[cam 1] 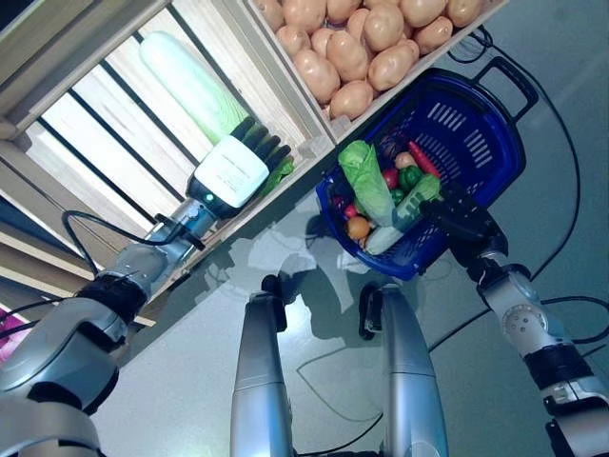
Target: Put vegetables into the basket
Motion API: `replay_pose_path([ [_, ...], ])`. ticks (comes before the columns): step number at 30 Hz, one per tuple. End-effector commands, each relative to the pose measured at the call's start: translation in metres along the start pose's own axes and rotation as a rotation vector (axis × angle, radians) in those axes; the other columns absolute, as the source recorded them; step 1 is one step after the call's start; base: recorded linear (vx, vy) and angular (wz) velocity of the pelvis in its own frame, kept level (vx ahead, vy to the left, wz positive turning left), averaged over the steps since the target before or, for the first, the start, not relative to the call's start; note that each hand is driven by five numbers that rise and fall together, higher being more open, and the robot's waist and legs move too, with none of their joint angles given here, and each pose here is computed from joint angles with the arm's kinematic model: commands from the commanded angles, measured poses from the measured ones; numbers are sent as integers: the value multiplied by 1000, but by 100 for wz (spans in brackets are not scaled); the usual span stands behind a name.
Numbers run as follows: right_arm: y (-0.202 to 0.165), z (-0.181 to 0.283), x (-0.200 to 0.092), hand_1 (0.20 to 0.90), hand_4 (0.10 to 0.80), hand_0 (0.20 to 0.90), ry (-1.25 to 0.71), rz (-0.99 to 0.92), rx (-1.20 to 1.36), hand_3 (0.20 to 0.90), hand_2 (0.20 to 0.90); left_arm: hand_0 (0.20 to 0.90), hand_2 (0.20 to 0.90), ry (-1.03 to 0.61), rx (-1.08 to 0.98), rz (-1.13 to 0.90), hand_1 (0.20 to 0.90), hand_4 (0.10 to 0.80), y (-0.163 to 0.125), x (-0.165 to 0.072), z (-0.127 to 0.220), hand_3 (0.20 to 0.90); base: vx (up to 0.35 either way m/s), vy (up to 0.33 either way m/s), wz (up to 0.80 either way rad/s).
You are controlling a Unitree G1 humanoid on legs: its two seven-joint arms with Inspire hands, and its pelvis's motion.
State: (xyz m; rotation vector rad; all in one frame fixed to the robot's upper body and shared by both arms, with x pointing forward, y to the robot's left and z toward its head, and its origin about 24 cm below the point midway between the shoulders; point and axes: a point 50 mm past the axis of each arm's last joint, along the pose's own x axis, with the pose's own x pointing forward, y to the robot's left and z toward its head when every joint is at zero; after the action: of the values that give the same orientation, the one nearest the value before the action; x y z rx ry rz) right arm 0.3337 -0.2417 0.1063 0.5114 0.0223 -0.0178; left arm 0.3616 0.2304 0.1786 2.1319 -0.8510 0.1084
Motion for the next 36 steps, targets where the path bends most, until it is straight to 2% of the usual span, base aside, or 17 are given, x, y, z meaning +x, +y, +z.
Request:
replay_pose_path([
  [1,23,43,-1,900,800,900,-179,129,15,900,900,900,900,51,117,140,900,800,36,27,-32,900,0,0,0],
  [7,26,42,-2,900,800,900,-182,140,23,900,900,900,900,76,101,103,900,800,36,27,-36,900,-17,-3,0],
  [9,25,43,-2,900,800,900,-182,138,23,900,900,300,300,73,100,86,300,400,36,27,-37,300,0,0,0],
  [22,23,42,-2,900,800,900,-187,130,17,900,900,300,300,115,93,64,300,400,31,24,-41,300,0,0,0],
  [27,21,42,-4,900,800,900,-194,135,15,900,900,300,300,300,10,217,300,400,35,12,-56,300,0,0,0],
  [36,15,38,-11,900,800,900,-212,120,27,900,900,300,300,389,-43,474,300,400,48,-9,-67,300,0,-1,0],
])
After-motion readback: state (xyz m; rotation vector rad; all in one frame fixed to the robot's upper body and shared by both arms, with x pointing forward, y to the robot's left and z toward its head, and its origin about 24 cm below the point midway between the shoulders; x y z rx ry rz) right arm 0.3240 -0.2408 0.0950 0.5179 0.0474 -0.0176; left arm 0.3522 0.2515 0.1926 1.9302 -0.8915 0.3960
